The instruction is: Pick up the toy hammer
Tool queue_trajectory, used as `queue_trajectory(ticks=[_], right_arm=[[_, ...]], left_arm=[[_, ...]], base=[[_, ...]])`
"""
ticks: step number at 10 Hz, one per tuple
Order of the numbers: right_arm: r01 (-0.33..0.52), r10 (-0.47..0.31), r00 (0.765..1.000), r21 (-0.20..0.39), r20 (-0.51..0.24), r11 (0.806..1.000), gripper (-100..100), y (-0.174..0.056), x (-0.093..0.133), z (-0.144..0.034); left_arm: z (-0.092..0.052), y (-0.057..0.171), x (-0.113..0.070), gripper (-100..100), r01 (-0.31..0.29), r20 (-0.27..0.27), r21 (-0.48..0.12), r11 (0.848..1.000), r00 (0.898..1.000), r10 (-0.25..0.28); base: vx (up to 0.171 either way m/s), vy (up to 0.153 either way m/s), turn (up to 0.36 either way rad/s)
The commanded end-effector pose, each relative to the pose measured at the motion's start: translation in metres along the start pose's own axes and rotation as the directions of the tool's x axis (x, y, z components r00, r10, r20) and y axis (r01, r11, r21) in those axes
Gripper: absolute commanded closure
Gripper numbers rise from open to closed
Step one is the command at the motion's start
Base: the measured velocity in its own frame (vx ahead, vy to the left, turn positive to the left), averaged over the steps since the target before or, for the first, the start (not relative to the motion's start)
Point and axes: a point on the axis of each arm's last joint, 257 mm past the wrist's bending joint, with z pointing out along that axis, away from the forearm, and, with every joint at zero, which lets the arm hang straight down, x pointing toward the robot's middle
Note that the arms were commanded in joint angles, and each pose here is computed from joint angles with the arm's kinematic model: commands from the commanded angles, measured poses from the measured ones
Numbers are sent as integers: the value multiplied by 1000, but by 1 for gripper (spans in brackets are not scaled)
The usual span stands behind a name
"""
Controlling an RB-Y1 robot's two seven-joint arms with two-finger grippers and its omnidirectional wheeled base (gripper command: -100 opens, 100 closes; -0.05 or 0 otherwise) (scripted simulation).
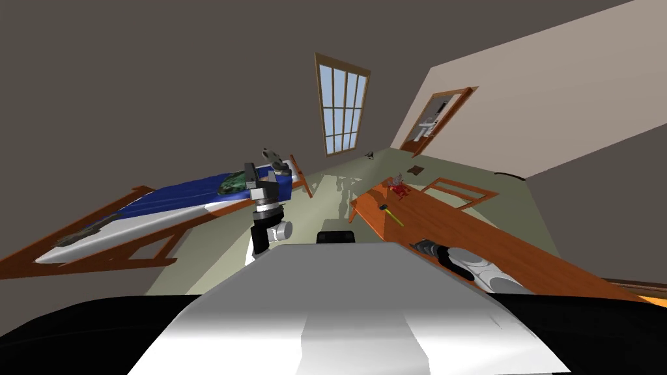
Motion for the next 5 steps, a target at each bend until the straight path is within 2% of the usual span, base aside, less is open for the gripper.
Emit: queue_trajectory(ticks=[1, 3, 5], right_arm=[[32, -31, 999, 22, -40, 999, -100, -21, 12, -6], [46, -43, 997, 33, -65, 998, -100, -32, 19, -8], [63, -60, 993, 35, -98, 997, -100, -41, 28, -10]], left_arm=[[0, 0, 0, 0, 0, 0, 0, 1000, 1000, 0], [0, 0, 0, 0, 0, 0, 0, 1000, 1000, 0], [0, 0, 0, 0, 0, 0, 0, 1000, 1000, 0]], base=[[152, 4, 295], [142, 20, 135], [167, 56, 240]])
